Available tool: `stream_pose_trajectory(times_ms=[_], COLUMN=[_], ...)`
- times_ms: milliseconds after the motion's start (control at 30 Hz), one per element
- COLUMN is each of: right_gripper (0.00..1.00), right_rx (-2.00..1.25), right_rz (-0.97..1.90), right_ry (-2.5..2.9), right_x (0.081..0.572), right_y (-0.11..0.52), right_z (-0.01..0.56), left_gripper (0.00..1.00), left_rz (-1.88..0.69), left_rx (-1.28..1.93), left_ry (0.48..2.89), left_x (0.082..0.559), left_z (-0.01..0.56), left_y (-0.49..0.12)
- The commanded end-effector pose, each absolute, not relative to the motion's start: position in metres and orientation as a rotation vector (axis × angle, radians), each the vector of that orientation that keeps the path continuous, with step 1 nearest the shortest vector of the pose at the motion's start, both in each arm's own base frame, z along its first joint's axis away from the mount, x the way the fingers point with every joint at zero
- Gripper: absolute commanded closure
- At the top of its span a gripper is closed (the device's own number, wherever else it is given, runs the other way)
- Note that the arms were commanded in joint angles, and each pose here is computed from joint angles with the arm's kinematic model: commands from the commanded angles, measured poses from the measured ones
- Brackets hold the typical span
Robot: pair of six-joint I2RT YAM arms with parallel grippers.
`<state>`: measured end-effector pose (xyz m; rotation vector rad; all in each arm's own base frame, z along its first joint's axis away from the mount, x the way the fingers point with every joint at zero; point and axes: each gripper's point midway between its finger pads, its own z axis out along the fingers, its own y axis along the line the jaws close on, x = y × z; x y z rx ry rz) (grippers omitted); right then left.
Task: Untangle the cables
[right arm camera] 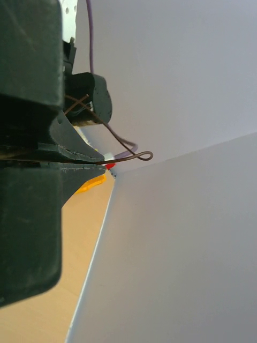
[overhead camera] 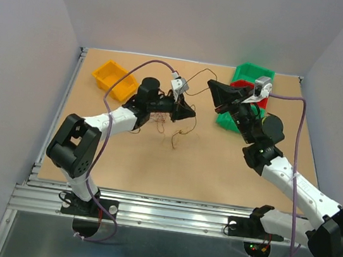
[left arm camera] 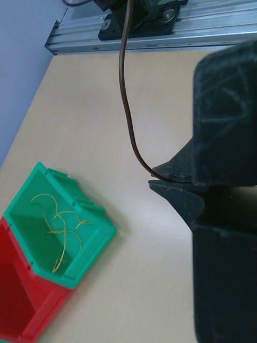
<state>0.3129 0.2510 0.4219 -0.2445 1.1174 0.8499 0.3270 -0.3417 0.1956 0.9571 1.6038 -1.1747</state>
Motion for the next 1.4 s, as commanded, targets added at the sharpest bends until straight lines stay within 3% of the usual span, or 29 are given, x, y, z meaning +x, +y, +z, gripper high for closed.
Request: stream_pose_trajectory(times_ms=[0,233,667,833,1367], right_gripper=[0.99,0.99,0.99,0.98,0.82], right_rx=[-0.141,-0.334,-0.584,-0.756,-1.043], right_rz=[0.776,0.687,0.723,0.98,1.189], right_ry=[1.071,1.296,1.561,1.47,1.287], right_x=[0.309,0.344,0.41,0.388,0.349], right_y=[0.224,0.263,0.309,0.314,0.342], right_z=[0.43,0.384,0.274,0.267,0.249], left_gripper=[1.0,1.0,1.0,1.0,1.0], left_rz=[-1.065,-0.997,-0.841,-0.852,-0.935], left_rx=[0.887,0.814,0.864,0.874,0.9], left_ry=[1.522,1.527,1.448,1.453,1.495], left_x=[0.346,0.365,0.35,0.349,0.35], left_z=[0.234,0.244,0.261,0.258,0.249], left_y=[-0.308,-0.258,-0.24,-0.241,-0.25])
